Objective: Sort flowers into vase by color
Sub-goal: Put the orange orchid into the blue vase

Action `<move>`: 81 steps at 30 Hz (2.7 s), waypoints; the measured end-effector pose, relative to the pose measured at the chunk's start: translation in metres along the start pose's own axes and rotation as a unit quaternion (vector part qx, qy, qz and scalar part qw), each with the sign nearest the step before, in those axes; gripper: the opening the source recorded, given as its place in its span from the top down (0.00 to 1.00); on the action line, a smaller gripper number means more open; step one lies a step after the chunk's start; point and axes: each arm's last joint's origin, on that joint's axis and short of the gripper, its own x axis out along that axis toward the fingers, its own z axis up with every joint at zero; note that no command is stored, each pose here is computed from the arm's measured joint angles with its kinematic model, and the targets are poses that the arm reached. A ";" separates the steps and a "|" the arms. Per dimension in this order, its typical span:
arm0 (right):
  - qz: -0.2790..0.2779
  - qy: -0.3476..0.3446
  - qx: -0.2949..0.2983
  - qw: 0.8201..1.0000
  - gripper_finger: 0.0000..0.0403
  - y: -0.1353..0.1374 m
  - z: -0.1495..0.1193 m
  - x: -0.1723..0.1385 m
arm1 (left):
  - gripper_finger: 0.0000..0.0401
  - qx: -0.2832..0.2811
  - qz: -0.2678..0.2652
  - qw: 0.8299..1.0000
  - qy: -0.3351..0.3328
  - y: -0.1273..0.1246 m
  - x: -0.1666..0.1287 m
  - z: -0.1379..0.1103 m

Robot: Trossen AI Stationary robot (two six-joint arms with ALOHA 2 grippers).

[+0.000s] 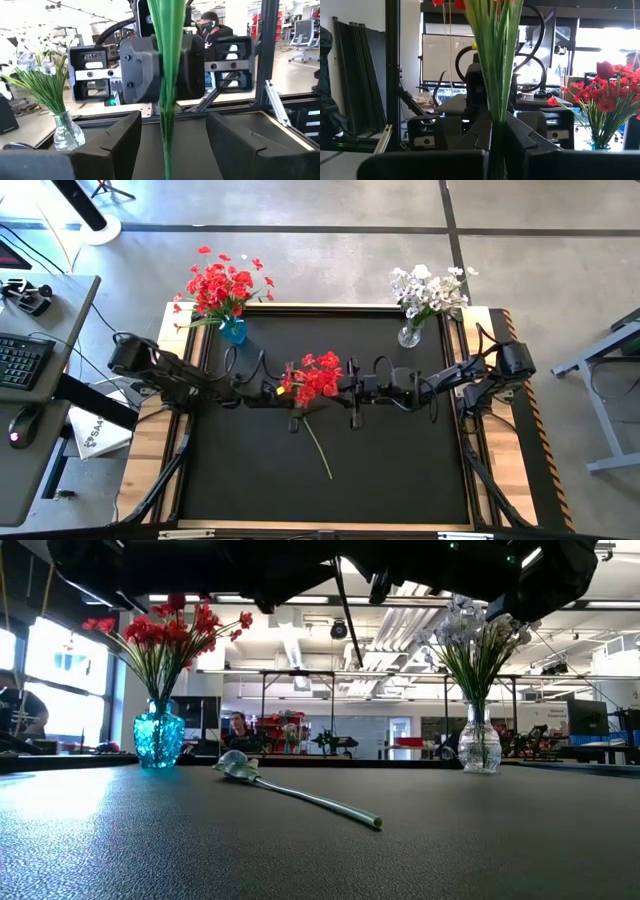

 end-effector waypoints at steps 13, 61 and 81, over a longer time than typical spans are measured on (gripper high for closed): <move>0.002 0.008 -0.003 1.000 0.97 0.002 -0.002 0.000 | 0.51 0.020 0.000 1.000 -0.002 -0.003 0.015 0.002; -0.147 0.157 0.017 0.976 0.52 0.005 0.028 -0.024 | 1.00 0.039 0.630 0.757 0.171 0.077 -0.166 0.069; -0.141 0.157 0.020 0.977 0.52 0.005 0.028 -0.024 | 1.00 -0.024 0.621 0.773 0.124 0.138 -0.182 0.060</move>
